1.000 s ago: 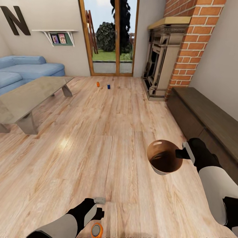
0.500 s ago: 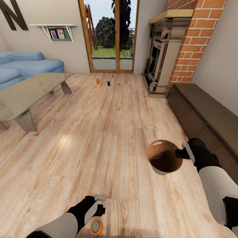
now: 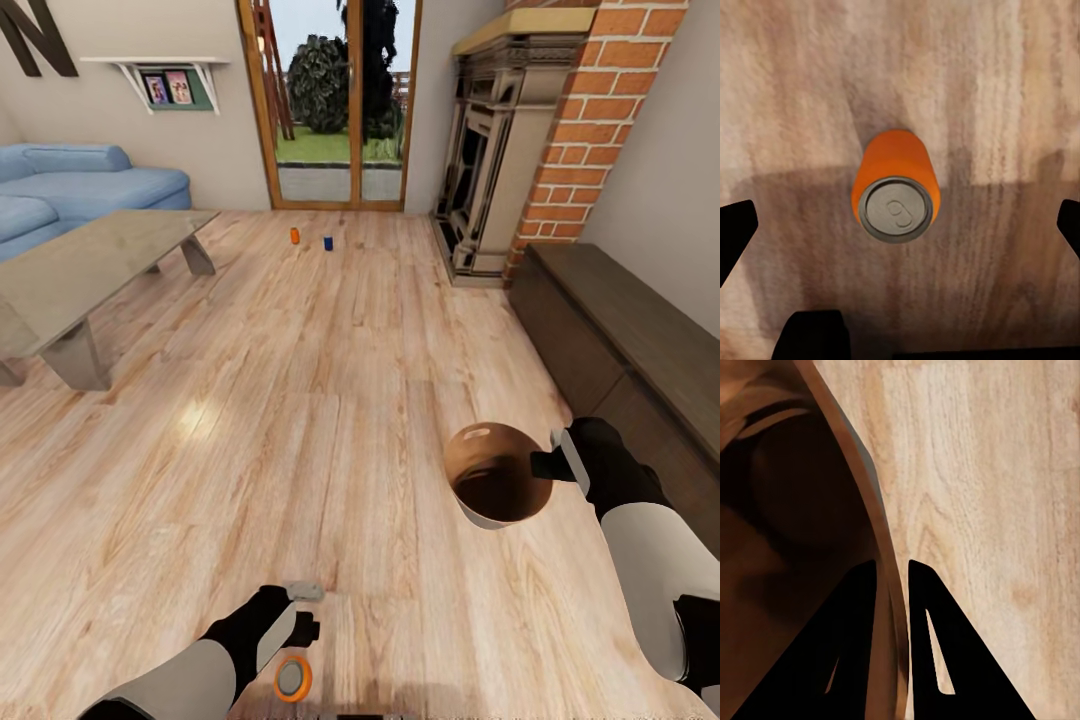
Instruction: Put the three can of soda from the living room inside the tash can in the kitchen.
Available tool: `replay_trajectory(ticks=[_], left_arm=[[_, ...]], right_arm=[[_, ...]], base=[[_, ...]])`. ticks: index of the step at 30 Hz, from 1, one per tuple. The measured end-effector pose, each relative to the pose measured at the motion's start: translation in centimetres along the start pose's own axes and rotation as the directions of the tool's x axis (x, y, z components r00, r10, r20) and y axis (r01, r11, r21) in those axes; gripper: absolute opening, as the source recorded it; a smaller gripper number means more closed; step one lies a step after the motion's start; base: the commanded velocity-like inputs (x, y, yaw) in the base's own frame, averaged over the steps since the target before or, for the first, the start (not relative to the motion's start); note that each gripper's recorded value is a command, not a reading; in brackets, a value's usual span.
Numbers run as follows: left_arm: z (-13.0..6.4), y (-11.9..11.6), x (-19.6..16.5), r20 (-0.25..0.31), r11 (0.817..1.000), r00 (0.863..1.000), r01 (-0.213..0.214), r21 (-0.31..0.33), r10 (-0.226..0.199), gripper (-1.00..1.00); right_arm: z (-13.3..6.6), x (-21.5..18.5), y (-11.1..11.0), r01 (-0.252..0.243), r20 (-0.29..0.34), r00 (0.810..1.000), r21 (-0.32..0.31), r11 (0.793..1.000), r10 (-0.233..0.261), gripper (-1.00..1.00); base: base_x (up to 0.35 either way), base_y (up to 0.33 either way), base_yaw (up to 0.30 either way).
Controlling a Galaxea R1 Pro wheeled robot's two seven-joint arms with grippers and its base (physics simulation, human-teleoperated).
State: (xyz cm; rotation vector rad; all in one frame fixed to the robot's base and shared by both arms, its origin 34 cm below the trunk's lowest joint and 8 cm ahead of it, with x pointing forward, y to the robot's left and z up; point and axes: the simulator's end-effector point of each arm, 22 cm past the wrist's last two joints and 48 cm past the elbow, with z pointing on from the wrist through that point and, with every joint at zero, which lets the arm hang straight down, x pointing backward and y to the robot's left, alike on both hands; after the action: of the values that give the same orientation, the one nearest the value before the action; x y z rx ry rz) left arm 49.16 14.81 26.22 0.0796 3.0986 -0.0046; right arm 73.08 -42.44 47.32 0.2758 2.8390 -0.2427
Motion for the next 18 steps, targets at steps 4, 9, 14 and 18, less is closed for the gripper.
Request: replay_trajectory(ticks=[4,9,14,18], left_arm=[[0.8,-0.1,0.3,-0.006,1.000,1.000,0.000,0.001,0.000,1.00],[1.1,-0.1,0.6,-0.014,1.000,1.000,-0.001,0.002,0.001,1.00],[1.8,-0.2,1.0,-0.022,1.000,1.000,-0.001,0.004,0.001,1.00],[2.3,-0.2,1.3,-0.028,1.000,1.000,-0.001,0.004,0.001,1.00]], right_arm=[[0.9,0.5,0.0,0.002,-0.006,1.000,0.003,1.000,-0.002,-1.00],[1.3,0.8,0.1,0.003,-0.013,1.000,0.002,1.000,-0.003,-1.00],[1.9,0.7,0.2,0.003,-0.013,1.000,0.003,1.000,-0.003,-1.00],[2.1,0.2,0.4,0.000,-0.007,1.000,0.000,1.000,0.000,-1.00]], base=[[0.000,0.000,0.000],[0.000,0.000,0.000],[0.000,0.000,0.000],[0.000,0.000,0.000]])
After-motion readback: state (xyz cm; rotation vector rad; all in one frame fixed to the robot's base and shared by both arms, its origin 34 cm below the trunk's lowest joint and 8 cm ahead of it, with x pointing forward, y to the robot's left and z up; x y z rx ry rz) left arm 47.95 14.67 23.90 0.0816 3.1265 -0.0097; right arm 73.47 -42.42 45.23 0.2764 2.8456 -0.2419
